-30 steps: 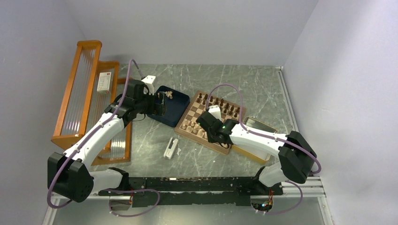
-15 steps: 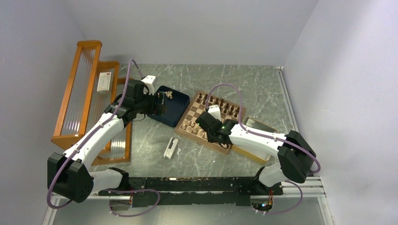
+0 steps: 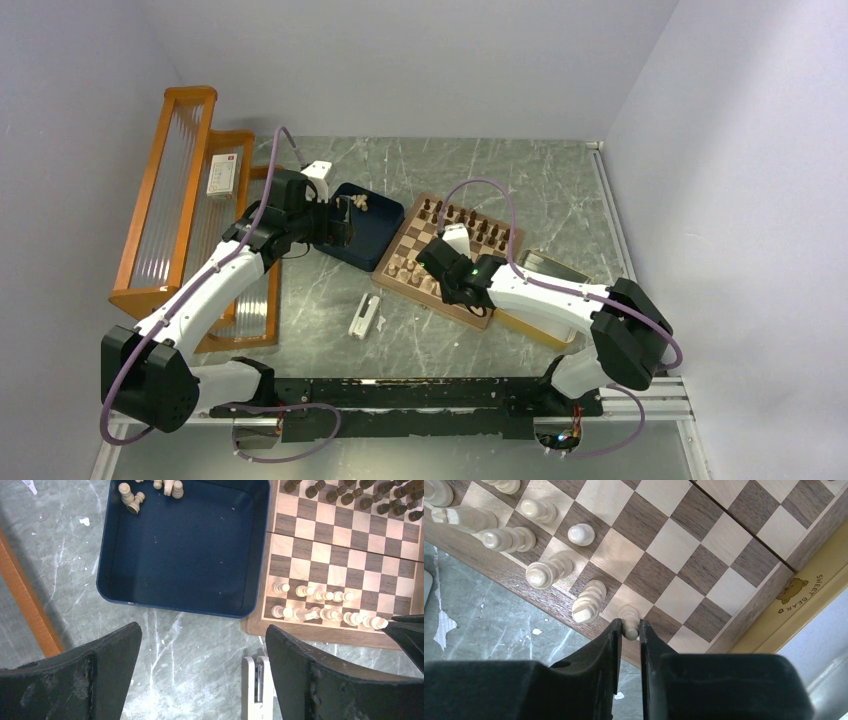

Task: Set up the chess pieces on the board
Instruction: Place the chess piece on the chessboard.

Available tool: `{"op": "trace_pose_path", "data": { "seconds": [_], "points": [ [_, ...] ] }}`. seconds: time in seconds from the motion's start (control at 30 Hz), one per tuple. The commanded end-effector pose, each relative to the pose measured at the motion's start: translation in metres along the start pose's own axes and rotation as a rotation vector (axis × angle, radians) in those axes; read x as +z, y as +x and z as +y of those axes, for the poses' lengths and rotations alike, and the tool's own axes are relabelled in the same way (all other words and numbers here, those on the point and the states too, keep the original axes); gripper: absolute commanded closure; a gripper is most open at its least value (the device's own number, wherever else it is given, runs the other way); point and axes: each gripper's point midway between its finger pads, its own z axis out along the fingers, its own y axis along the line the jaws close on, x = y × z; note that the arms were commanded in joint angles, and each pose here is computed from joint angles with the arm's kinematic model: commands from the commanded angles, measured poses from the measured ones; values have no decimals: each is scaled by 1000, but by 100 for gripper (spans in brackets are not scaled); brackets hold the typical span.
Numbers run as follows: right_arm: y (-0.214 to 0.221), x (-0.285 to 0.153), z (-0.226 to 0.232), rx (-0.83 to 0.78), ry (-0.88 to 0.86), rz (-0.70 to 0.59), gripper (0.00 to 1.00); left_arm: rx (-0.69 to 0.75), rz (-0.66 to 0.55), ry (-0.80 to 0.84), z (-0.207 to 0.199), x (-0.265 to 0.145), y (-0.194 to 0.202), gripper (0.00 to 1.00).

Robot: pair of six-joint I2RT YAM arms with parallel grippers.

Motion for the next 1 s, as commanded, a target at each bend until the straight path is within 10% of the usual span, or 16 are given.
{"op": "trace_pose_path", "data": {
  "seconds": [0.0, 0.97],
  "points": [
    [-1, 2, 2, 12, 11, -9, 77, 13, -13, 18, -2, -3, -3, 2],
    [-42, -48, 7, 94, -83, -107, 43, 11, -17, -53, 10, -3, -7, 7]
  ]
}}
